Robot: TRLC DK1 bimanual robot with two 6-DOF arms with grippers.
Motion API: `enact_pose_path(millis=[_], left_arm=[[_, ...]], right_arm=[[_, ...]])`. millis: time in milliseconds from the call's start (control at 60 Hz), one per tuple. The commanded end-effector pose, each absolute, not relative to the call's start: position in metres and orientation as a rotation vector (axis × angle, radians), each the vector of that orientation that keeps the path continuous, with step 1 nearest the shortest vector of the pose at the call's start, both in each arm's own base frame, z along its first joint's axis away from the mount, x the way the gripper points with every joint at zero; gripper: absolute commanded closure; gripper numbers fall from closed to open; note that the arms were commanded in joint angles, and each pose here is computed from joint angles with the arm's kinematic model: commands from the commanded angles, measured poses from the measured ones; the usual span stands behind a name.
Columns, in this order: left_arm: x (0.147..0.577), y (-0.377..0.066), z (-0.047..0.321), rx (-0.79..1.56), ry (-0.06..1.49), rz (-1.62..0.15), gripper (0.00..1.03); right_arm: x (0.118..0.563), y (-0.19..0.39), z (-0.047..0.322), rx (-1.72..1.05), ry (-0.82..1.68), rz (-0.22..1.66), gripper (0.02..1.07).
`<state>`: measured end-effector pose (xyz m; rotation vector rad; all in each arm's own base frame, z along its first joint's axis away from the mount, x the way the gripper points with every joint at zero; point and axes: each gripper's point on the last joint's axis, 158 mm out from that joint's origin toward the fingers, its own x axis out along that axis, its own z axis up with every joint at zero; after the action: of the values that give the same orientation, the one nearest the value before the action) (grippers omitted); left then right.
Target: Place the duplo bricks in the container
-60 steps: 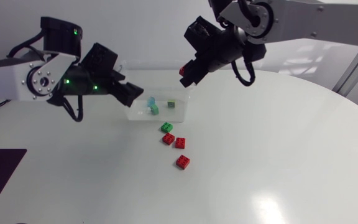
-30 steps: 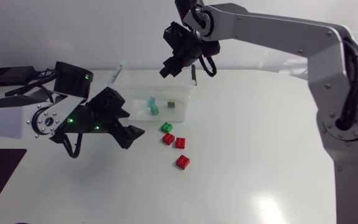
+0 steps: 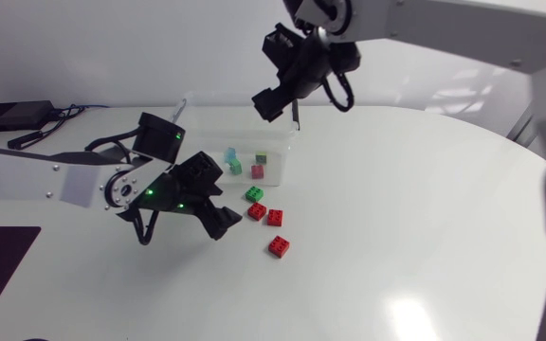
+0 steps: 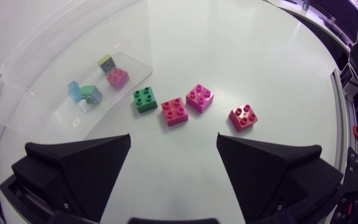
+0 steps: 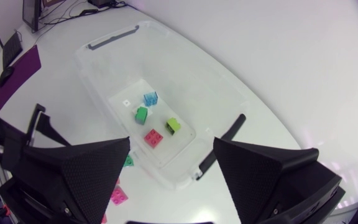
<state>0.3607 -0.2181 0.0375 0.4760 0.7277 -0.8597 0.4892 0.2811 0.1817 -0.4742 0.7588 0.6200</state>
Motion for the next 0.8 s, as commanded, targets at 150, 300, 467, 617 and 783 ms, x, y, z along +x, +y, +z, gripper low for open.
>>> enact_pose_path(millis=[150,300,467,617,783], left_arm=[[0.374,-0.252,0.021,0.497,0.727,-0.896,0.07],[0.382,-0.260,-0.003,0.498,0.757,-0.892,0.07],[0.394,-0.262,-0.017,0.498,0.762,-0.862,0.07],[0.400,-0.262,-0.025,0.507,0.756,-0.843,0.07],[0.404,-0.269,-0.031,0.513,0.756,-0.838,0.08]], right_arm=[[0.415,0.250,0.178,-0.465,0.782,0.631,0.07],[0.377,0.238,0.145,-0.484,0.837,0.652,0.07],[0.349,0.230,0.116,-0.501,0.885,0.669,0.07],[0.322,0.237,0.085,-0.514,0.946,0.704,0.07],[0.297,0.246,0.046,-0.539,1.025,0.749,0.07]])
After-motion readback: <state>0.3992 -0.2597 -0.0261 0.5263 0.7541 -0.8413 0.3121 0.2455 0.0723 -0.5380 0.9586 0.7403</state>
